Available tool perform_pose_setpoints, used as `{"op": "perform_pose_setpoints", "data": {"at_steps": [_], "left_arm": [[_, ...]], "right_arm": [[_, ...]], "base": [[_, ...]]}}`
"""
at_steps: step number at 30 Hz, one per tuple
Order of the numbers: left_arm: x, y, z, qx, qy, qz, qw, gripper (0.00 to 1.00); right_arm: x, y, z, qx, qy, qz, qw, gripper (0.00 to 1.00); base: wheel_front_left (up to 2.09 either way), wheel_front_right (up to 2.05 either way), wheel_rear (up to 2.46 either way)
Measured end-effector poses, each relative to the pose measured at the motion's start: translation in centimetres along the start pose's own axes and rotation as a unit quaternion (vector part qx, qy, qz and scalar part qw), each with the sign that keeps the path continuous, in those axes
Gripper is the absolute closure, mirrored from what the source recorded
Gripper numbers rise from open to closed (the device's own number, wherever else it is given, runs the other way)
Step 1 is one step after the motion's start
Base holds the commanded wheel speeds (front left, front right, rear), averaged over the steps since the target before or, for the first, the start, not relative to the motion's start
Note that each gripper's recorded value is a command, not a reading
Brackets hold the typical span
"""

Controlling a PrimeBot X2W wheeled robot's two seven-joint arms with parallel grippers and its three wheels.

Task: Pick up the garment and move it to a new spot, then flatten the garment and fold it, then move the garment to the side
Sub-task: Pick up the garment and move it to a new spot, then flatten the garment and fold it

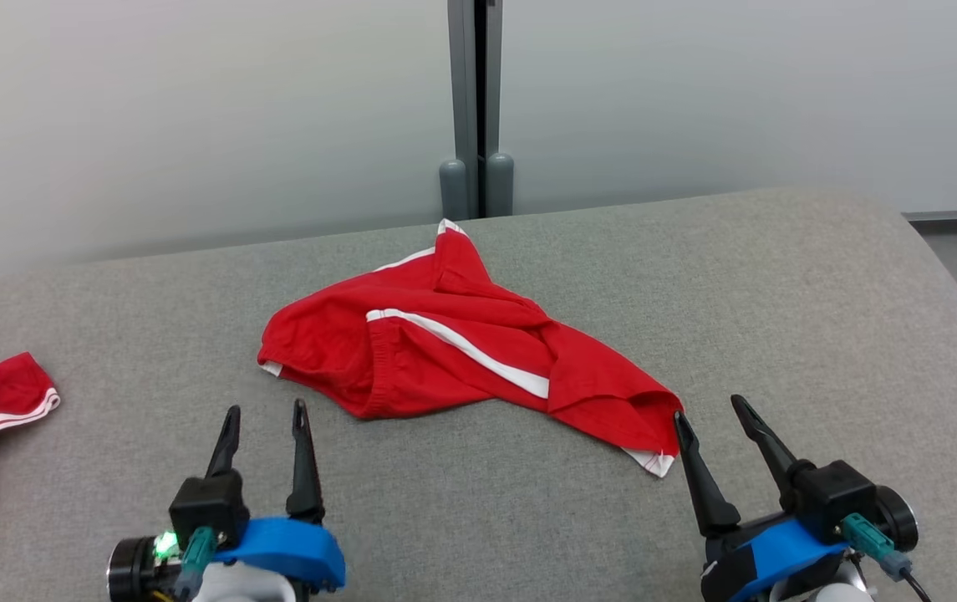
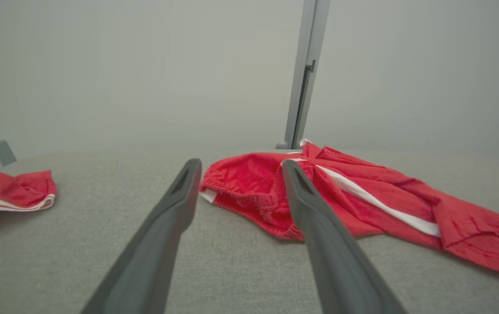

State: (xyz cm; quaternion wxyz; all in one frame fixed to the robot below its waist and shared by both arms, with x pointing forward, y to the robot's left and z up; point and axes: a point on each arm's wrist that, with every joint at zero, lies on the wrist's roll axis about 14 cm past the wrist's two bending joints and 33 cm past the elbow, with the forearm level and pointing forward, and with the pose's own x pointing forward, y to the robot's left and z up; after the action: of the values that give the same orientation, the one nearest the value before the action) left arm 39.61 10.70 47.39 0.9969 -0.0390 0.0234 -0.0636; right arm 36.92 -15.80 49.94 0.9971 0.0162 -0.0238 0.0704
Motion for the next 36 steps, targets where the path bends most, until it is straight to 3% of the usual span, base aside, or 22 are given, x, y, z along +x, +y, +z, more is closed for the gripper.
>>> {"op": "perform_pose_setpoints", "data": {"at_steps": [9, 16, 26, 36], "left_arm": [[-3.8, 2.2, -2.0, -0.007, 0.024, 0.037, 0.999, 0.00], [-3.7, 1.0, -2.6, -0.020, 0.034, 0.022, 0.999, 0.00], [3.1, -4.9, -2.8, -0.065, 0.050, -0.085, 0.993, 0.00], [9.9, -6.2, -6.2, -0.101, 0.112, -0.095, 0.984, 0.00]], "right_arm": [[-1.5, -0.1, -1.1, 0.001, 0.015, -0.007, 1.000, 0.00], [-1.6, -0.1, -1.8, 0.002, 0.026, -0.007, 1.000, 0.00], [-0.9, -1.1, -3.6, 0.004, 0.055, -0.016, 0.998, 0.00], [0.2, -2.9, -5.2, 0.003, 0.081, -0.033, 0.996, 0.00]], "base": [[0.00, 0.00, 0.00], [0.00, 0.00, 0.00], [0.00, 0.00, 0.00], [0.00, 0.00, 0.00]]}}
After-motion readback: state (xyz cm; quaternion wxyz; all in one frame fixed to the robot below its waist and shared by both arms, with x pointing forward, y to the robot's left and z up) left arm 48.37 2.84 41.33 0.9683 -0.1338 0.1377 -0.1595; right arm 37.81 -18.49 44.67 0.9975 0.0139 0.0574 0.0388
